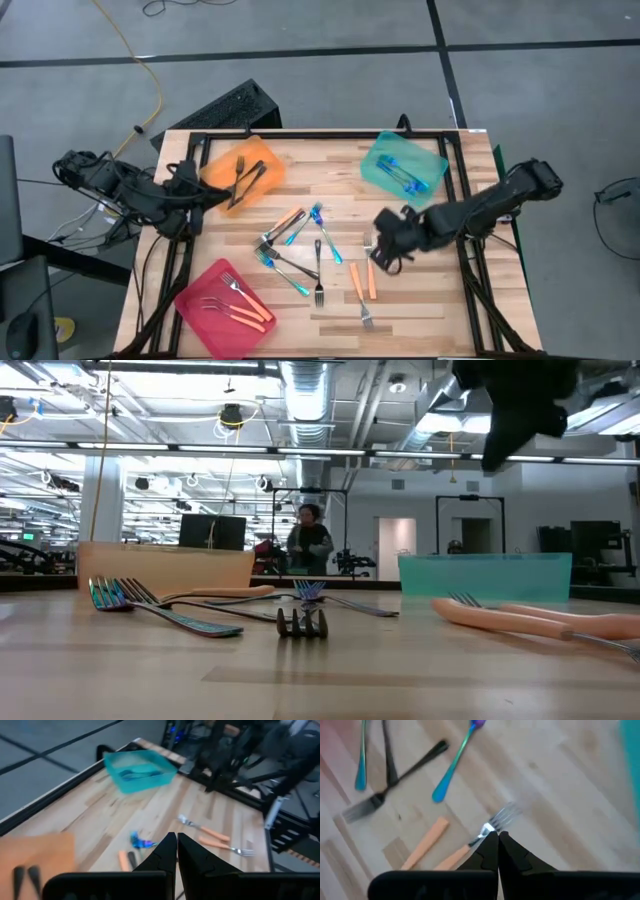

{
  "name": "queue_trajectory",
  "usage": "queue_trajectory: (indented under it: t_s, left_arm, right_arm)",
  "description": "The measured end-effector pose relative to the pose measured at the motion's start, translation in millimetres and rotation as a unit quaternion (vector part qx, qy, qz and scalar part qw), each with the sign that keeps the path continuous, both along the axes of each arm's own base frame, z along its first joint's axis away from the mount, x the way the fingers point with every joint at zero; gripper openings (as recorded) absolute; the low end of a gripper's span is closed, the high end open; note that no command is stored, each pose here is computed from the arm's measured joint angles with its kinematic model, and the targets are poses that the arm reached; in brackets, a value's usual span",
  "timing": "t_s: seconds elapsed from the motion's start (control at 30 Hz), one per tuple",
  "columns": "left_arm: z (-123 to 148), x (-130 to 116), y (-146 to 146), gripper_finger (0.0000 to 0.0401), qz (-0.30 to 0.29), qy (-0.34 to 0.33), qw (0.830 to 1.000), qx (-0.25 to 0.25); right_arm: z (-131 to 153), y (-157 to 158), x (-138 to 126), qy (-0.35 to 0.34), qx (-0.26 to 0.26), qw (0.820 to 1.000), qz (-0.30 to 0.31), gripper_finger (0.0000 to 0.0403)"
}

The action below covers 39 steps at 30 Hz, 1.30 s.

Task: Sort silverware by color (type)
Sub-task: Put the iridescent fork into the green bin

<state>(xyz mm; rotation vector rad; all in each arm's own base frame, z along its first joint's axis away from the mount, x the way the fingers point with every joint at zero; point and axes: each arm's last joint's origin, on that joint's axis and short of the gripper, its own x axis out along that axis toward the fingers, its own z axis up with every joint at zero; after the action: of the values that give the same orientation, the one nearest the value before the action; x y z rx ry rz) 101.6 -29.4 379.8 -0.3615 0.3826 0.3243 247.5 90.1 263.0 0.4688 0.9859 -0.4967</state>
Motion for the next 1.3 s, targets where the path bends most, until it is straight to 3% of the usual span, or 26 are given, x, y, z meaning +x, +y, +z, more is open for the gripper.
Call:
queue_trajectory:
  t_s: [0.13, 0.3, 0.5, 0.67, 0.83, 1.03, 1.2, 1.3]
  left_arm:
    - [4, 3, -2, 0.0000, -0.030, -0.012, 0.999, 0.014]
    - [9, 5, -5, 0.0000, -0.063, -0.033, 0.997, 0.015]
    - [14, 7, -6, 0.0000, -0.069, -0.056, 0.996, 0.010]
    - [12, 8, -6, 0.0000, -0.071, -0.056, 0.996, 0.010]
    - [-3, 13, -8, 0.0000, -0.059, -0.039, 0.998, 0.003]
    - [-31, 16, -10, 0.0000, -0.040, -0.009, 0.999, -0.023]
    - [-37, 16, -10, 0.0000, -0.030, -0.009, 0.999, -0.035]
    - [-41, 16, -11, 0.0000, -0.052, -0.018, 0.998, -0.027]
  right_arm:
    - [-28, 17, 14, 0.004, -0.025, 1.000, 0.013, 0.0037]
    - [-64, 15, 43, 0.017, -0.067, 0.998, 0.012, 0.0051]
    - [-91, -1, 83, -0.021, -0.019, 0.999, 0.046, 0.0086]
    - [-92, -21, 98, -0.053, 0.000, 0.997, 0.051, 0.0140]
    - [-98, -45, 108, -0.068, -0.035, 0.997, 0.014, 0.0174]
    - [-106, -52, 128, -0.109, -0.058, 0.992, 0.010, 0.0175]
    - [-111, -52, 133, -0.114, -0.066, 0.991, 0.001, 0.0167]
    - [-114, -53, 132, -0.110, -0.076, 0.991, -0.006, 0.0167]
